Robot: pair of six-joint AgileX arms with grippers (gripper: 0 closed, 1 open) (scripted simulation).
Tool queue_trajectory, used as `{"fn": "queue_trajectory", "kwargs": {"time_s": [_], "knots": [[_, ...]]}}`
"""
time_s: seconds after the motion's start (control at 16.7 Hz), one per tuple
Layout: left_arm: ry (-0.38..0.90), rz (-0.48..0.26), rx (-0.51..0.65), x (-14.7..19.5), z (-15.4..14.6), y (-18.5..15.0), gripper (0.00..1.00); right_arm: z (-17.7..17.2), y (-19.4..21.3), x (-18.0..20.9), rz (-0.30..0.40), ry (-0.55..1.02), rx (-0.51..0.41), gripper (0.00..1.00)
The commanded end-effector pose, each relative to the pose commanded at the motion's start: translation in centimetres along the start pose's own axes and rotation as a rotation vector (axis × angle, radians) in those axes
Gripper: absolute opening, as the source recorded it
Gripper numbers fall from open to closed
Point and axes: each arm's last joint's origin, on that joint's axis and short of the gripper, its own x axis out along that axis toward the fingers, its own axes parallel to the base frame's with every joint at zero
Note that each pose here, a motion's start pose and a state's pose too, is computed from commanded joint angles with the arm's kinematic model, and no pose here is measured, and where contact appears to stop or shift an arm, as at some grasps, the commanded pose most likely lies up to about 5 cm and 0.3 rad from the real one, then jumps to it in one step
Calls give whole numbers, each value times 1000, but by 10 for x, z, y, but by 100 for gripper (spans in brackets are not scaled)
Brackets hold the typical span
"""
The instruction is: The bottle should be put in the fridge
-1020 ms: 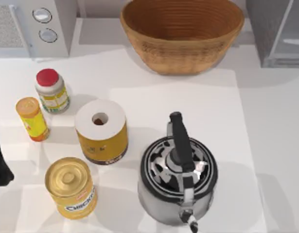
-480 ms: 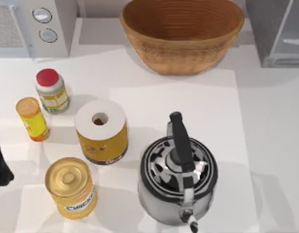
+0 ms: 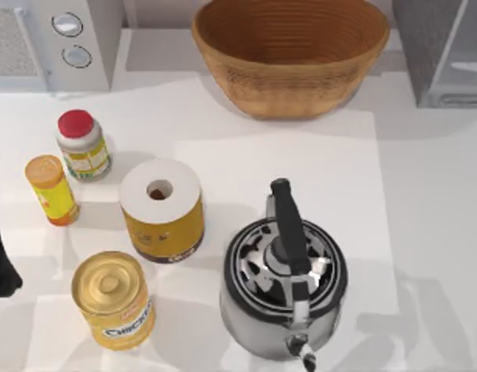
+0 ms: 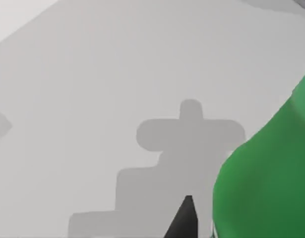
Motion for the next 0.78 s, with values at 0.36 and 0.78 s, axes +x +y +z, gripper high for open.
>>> {"fn": "queue_trajectory", "kwargs": {"time_s": [0.36,0.78], "knots": [[0,0,0,0,0,0,100,3,69,-11,-359,-245,211,1],[0,0,0,0,0,0,100,-26,99,13,-460,-590,470,1]]}}
